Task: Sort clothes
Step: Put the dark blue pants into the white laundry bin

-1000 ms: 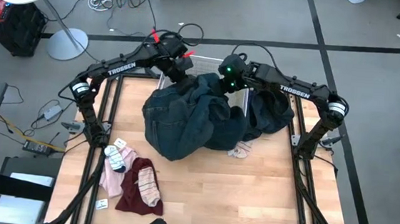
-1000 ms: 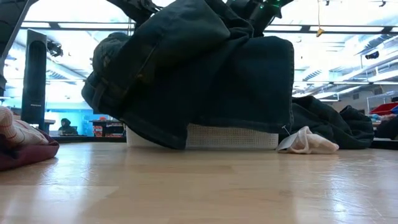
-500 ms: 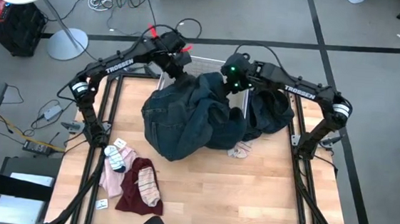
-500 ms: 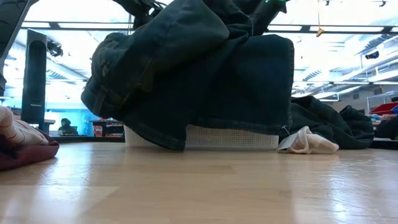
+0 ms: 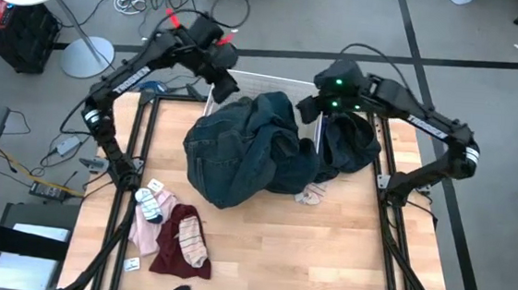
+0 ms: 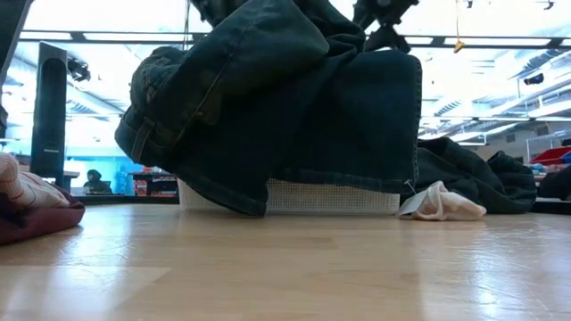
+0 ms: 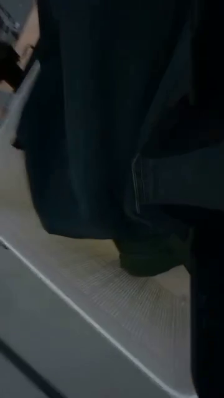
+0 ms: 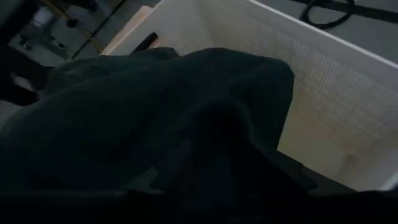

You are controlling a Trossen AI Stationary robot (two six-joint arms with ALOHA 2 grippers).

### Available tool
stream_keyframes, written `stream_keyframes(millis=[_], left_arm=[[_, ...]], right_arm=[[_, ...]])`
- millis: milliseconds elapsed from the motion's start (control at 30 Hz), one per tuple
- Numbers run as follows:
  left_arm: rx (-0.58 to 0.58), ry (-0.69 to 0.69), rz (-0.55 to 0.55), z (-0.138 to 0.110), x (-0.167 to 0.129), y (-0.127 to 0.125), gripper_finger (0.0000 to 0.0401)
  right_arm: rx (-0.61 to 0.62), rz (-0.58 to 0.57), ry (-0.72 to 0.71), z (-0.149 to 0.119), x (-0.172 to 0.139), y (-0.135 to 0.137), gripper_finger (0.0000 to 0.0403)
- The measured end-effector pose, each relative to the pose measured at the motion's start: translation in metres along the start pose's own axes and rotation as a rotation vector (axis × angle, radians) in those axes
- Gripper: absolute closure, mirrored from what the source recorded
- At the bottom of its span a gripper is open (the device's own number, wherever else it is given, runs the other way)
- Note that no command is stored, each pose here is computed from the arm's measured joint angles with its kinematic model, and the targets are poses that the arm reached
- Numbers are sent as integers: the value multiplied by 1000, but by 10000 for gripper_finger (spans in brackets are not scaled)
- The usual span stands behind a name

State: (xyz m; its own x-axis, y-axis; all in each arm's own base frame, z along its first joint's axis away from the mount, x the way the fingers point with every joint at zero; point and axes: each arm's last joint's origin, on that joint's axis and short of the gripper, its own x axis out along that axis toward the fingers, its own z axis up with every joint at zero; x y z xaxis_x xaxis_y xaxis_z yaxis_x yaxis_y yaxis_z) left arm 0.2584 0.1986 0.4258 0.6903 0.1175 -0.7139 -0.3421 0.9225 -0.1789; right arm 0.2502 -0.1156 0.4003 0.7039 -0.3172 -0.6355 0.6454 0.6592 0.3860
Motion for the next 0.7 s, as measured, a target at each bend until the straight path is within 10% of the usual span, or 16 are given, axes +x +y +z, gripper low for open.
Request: stream_keyframes(millis=[700], left_arm=[[-49, -193, 99, -97, -146, -88, 268]], right_arm=[[-171, 185, -33, -58, -79, 60, 277]])
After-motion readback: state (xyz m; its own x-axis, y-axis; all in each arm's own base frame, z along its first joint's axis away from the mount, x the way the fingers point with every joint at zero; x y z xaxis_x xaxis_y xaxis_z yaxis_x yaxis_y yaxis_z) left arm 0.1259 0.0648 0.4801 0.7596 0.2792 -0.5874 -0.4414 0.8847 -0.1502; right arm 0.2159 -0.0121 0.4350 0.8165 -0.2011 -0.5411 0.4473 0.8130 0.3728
